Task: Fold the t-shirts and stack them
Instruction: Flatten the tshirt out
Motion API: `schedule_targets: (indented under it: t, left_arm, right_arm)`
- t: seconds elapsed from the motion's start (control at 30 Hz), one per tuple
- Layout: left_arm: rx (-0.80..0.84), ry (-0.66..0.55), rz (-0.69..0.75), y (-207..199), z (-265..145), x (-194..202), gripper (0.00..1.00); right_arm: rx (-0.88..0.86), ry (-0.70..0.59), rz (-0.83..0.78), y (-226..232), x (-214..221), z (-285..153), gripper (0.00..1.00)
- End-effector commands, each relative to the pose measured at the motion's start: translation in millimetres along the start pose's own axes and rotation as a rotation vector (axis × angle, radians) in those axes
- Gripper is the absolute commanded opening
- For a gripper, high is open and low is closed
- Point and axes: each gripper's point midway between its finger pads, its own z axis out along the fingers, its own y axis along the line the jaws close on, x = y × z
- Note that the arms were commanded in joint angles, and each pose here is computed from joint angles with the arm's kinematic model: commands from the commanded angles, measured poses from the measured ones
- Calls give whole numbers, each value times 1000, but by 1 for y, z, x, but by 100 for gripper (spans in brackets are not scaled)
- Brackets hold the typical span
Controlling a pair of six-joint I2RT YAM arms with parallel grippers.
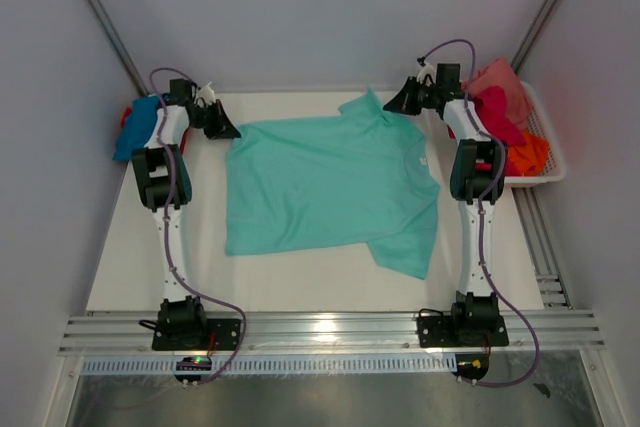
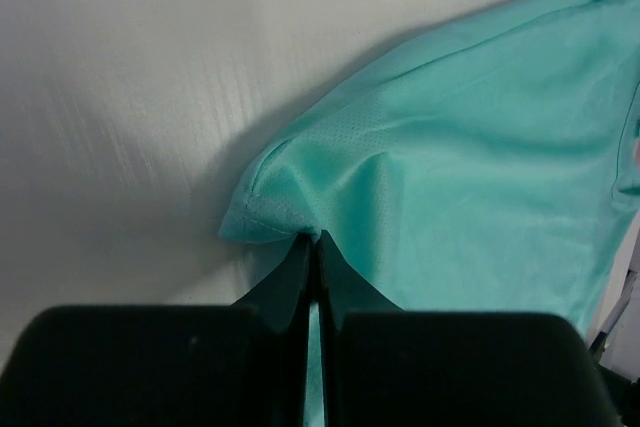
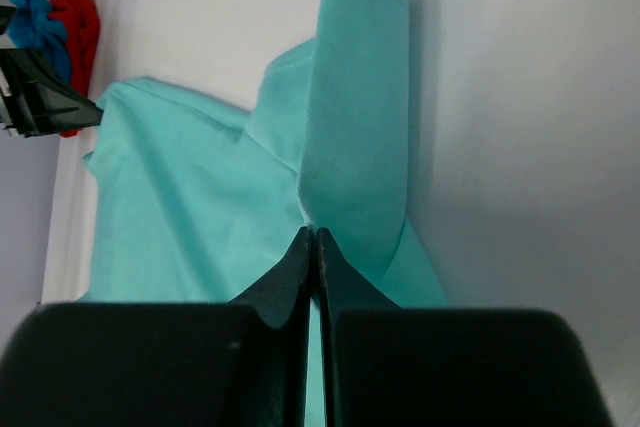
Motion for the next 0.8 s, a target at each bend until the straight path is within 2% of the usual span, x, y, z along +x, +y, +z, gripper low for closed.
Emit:
schedule_targets:
  t: [0.0,0.13,0.43,0.5,0.77]
  left_arm:
    - [75,-44,95,-50,-39,-25,0]
    - [79,-16,104,-57,-47,-17,0]
    - [94,-42,158,-75,-74,-26,0]
    - [120,-43,164,-82,-80,-26,0]
    - [301,-48,128,-114,-111,-25,0]
  right_arm:
    - [-128,-61,-84,85,-49,-47,3]
    - [-149,-31,-76,97,-41,-57,3]
    - [-160,2,-112,109,-35,-71,3]
    - [-170,4,-156,116,-36,-77,3]
    - [-210,90,-145,135,-11,-97,3]
